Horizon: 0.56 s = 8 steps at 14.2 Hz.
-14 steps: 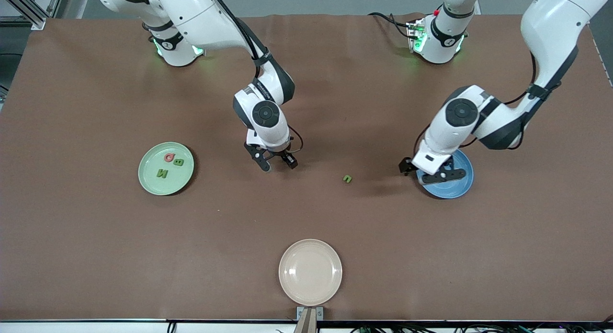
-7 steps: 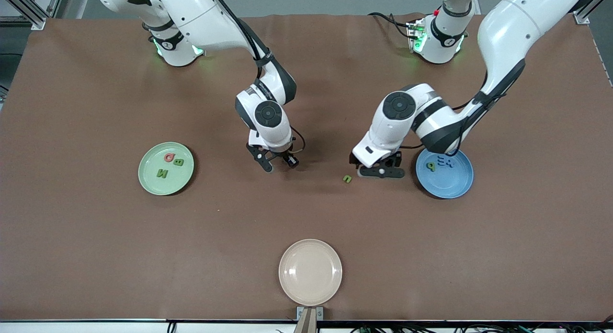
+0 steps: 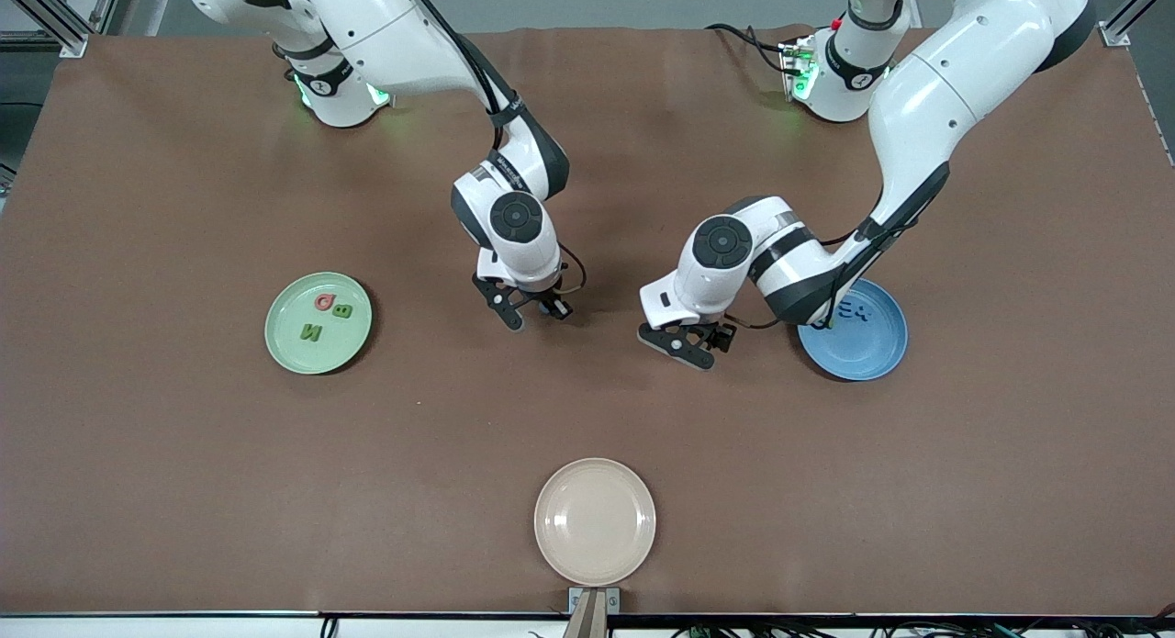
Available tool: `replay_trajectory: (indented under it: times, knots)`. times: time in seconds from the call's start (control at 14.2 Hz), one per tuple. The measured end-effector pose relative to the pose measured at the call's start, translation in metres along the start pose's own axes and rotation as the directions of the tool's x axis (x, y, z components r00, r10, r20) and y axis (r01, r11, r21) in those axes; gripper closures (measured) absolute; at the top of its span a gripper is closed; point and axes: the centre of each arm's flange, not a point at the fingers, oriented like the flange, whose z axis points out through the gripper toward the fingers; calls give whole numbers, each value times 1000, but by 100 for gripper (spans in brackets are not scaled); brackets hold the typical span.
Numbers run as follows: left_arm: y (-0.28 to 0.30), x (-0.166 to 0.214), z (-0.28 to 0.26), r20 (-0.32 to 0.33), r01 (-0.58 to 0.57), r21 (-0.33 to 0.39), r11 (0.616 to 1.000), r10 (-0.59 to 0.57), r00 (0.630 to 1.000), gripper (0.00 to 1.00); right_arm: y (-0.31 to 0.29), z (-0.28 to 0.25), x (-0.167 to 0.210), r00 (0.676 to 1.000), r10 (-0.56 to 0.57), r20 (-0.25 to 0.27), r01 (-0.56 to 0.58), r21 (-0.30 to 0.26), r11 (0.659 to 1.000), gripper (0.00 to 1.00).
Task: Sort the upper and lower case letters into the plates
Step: 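Place the blue c in the green plate while the left gripper grasps u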
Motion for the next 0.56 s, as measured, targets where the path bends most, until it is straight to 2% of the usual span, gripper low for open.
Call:
replay_trajectory:
  times: [0.14, 0.28, 0.35, 0.42, 0.56]
  knots:
    - [0, 2, 6, -12, -29, -20, 999, 28, 1000, 4, 5, -9, 34, 999, -46, -17, 45, -68, 997, 66]
    - [5, 5, 11, -26, -30, -44, 999, 28, 999, 7, 12, -36, 84, 994, -109, -17, 107, -109, 988, 66]
    - [8, 6, 14, -26, -33, -50, 998, 31, 999, 12, 21, -52, 113, 989, -148, -9, 146, -115, 983, 66]
    - [12, 7, 16, -24, -36, -54, 998, 34, 999, 12, 34, -64, 145, 983, -186, 3, 185, -117, 976, 66]
    - [16, 7, 21, -18, -39, -59, 997, 38, 999, 25, 72, -81, 215, 964, -262, 35, 264, -111, 958, 66]
